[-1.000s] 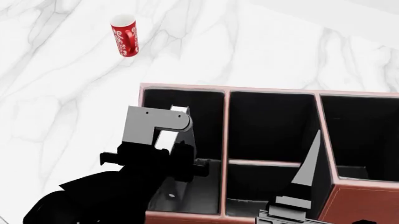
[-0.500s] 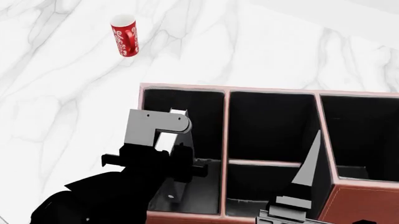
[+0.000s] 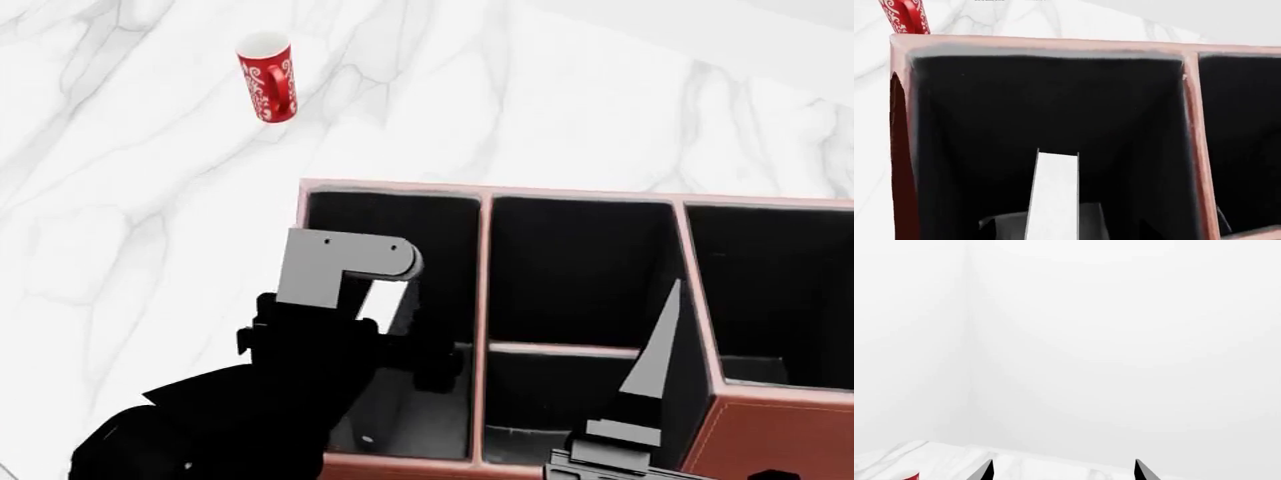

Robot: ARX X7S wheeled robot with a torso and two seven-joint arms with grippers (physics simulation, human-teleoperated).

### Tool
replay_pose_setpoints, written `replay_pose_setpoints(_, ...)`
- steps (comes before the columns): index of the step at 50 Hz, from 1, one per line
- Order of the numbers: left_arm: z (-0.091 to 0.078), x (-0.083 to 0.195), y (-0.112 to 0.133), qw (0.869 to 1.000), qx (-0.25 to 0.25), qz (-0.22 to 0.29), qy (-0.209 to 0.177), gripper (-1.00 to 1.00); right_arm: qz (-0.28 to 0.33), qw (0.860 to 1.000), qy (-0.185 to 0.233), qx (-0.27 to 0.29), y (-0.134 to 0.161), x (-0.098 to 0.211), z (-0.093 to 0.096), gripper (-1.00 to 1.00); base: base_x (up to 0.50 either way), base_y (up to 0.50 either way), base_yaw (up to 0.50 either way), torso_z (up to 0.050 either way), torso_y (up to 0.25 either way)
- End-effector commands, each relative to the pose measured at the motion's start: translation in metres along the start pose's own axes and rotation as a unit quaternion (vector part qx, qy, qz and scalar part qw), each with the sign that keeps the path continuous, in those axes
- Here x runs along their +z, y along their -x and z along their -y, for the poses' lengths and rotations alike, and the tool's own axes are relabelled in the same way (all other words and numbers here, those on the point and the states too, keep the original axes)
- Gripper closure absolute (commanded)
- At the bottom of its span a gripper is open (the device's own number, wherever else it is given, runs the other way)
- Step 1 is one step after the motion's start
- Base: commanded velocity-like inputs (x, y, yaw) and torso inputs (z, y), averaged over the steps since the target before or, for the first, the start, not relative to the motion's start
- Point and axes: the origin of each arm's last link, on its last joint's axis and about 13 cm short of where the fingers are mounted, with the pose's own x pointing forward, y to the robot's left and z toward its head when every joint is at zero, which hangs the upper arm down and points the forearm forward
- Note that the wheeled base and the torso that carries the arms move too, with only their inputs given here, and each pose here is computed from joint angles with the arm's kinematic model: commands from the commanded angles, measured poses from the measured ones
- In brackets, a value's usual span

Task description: Pick up the book and place it in the left compartment of the caddy.

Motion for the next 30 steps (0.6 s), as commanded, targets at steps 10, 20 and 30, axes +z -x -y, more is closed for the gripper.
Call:
replay_pose_setpoints(10,-0.008,0.018,0.021,0.999,0.022,0.047,-0.013,-1.0,0.001,1.0,0.0,0.001,0.0,0.001,0.0,-1.0,0.0,0.0,0.0,0.0,0.0)
replay_pose_setpoints(20,-0.004,0.038,0.065,0.992,0.002,0.126,-0.032,-1.0,0.003,1.0,-0.001,0.001,0.001,0.003,0.0,-1.0,0.0,0.0,0.0,0.0,0.0)
replay_pose_setpoints(30,-0.022,0.049,0.087,0.978,0.034,0.199,-0.057,-1.0,0.005,1.0,-0.002,0.001,0.001,0.005,-0.001,-1.0,0.0,0.0,0.0,0.0,0.0)
